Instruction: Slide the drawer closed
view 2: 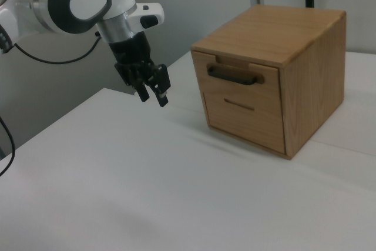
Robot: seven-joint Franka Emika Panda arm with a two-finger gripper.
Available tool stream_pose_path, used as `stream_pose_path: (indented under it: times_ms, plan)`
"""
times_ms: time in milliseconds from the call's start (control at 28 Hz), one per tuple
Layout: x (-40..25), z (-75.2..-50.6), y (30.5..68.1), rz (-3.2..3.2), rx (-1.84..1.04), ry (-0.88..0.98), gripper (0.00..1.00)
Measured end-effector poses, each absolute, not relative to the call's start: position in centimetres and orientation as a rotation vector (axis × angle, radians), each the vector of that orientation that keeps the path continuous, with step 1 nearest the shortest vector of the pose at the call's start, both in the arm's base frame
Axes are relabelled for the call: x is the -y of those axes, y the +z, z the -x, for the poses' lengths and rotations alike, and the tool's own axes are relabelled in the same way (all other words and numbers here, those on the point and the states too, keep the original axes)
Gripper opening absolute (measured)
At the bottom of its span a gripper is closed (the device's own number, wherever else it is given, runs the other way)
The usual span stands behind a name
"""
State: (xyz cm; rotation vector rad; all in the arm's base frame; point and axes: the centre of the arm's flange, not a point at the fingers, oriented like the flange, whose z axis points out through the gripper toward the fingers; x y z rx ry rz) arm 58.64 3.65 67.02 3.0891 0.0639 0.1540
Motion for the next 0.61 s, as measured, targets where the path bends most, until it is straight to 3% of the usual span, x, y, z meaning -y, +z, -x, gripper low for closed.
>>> stream_pose_path:
  times_ms: [107,286,607]
  plan:
    - [-3.40,-58.50,66.88,-3.069,-0.061,0.131,0.78]
    - [-3.35,-58.46,66.85,-3.065,-0.060,0.125,0.96]
    - [-3.33,-58.31,66.67,-3.065,-0.059,0.100,1.00]
